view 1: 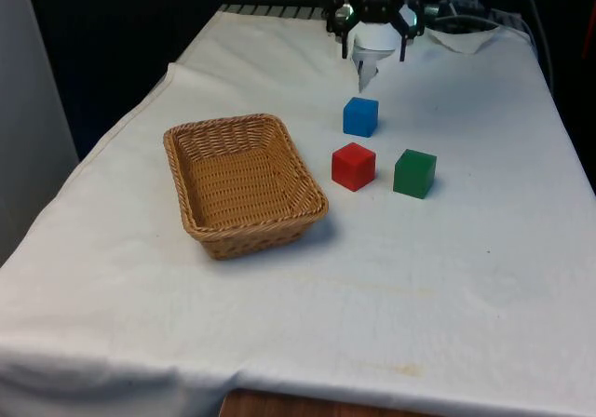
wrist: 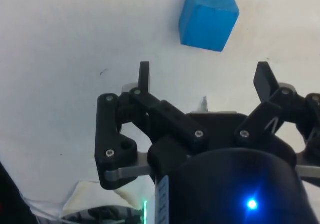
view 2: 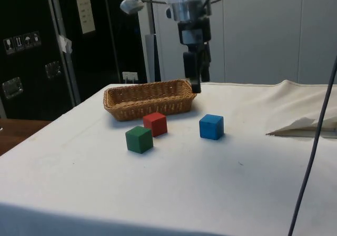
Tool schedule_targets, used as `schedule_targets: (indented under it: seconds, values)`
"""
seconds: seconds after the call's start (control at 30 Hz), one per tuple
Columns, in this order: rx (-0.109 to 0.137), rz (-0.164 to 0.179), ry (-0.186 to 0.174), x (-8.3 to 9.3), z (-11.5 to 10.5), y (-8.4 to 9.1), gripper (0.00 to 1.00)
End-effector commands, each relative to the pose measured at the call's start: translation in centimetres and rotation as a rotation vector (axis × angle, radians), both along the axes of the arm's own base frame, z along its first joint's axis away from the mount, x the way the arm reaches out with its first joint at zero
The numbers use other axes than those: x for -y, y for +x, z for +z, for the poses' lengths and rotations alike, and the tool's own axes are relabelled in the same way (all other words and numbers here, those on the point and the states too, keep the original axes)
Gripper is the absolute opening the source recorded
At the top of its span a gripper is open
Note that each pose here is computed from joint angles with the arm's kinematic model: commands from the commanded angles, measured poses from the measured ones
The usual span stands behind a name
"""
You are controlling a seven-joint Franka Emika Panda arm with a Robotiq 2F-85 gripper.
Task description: Pick up exactly two blocks and place them into the basket.
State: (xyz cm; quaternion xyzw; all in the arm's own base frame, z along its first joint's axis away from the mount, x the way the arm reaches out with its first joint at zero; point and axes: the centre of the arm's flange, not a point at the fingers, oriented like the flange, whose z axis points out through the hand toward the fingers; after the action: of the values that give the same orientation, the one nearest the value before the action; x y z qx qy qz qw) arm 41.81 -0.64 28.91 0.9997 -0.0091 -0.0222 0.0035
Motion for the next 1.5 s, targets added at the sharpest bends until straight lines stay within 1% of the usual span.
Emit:
schedule_targets:
  seconds: [0.0,0.03,0.1,0.13,0.17,0.2,0.33,0.37,0.43,0.47,0.5,0.67,0.73,0.77,0.8,0.83,0.9,1.0,1.03,1.07,1.1,1.13,1.2,1.27,1.33,1.37,1.4,1.47]
  values:
    - [0.011,0.002,0.004,0.3,-0.2,-0.3,1.0]
    - [0.012,0.004,0.006,0.6,-0.8,-0.8,1.0]
    - [0.013,0.005,0.008,0.9,-1.1,-1.0,1.0]
    - [0.002,0.003,0.004,0.5,-0.9,-0.7,1.0]
    - [0.016,0.004,0.009,1.1,-1.4,-1.3,1.0]
    - [0.018,0.007,0.012,1.6,-2.1,-1.8,1.0]
    - [0.023,0.01,0.016,2.4,-3.3,-2.6,1.0]
    - [0.028,0.009,0.017,2.7,-3.9,-2.9,1.0]
    - [0.031,0.008,0.016,2.9,-4.3,-3.1,1.0]
    - [0.022,0.01,0.009,2.9,-4.3,-3.0,1.0]
    - [0.033,0.009,0.015,2.9,-4.4,-3.1,1.0]
    - [0.035,0.006,0.008,2.9,-4.6,-3.3,1.0]
    - [0.032,-0.002,0.007,2.8,-4.9,-3.4,1.0]
    - [0.025,0.003,0.007,2.8,-4.8,-3.4,1.0]
    - [0.031,-0.006,0.007,2.7,-4.9,-3.4,1.0]
    - [0.031,-0.009,0.006,2.7,-5.0,-3.3,1.0]
    - [0.028,-0.027,0.003,2.6,-5.5,-3.2,1.0]
    - [0.026,-0.045,0.002,2.6,-6.1,-3.2,1.0]
    - [0.021,-0.038,-0.008,2.8,-6.0,-3.2,1.0]
    - [0.026,-0.051,0.002,2.6,-6.3,-3.2,1.0]
    - [0.026,-0.058,0.001,2.6,-6.6,-3.1,1.0]
    - [0.027,-0.071,-0.002,2.7,-7.1,-3.0,1.0]
    - [0.027,-0.075,-0.004,2.6,-7.4,-3.0,1.0]
    - [0.032,-0.094,-0.009,2.7,-8.2,-2.9,1.0]
    - [0.037,-0.104,-0.012,2.7,-8.6,-2.8,1.0]
    - [0.028,-0.095,-0.019,2.9,-8.7,-2.8,1.0]
    - [0.039,-0.109,-0.013,2.7,-8.9,-2.8,1.0]
    - [0.046,-0.123,-0.017,2.7,-9.4,-2.6,1.0]
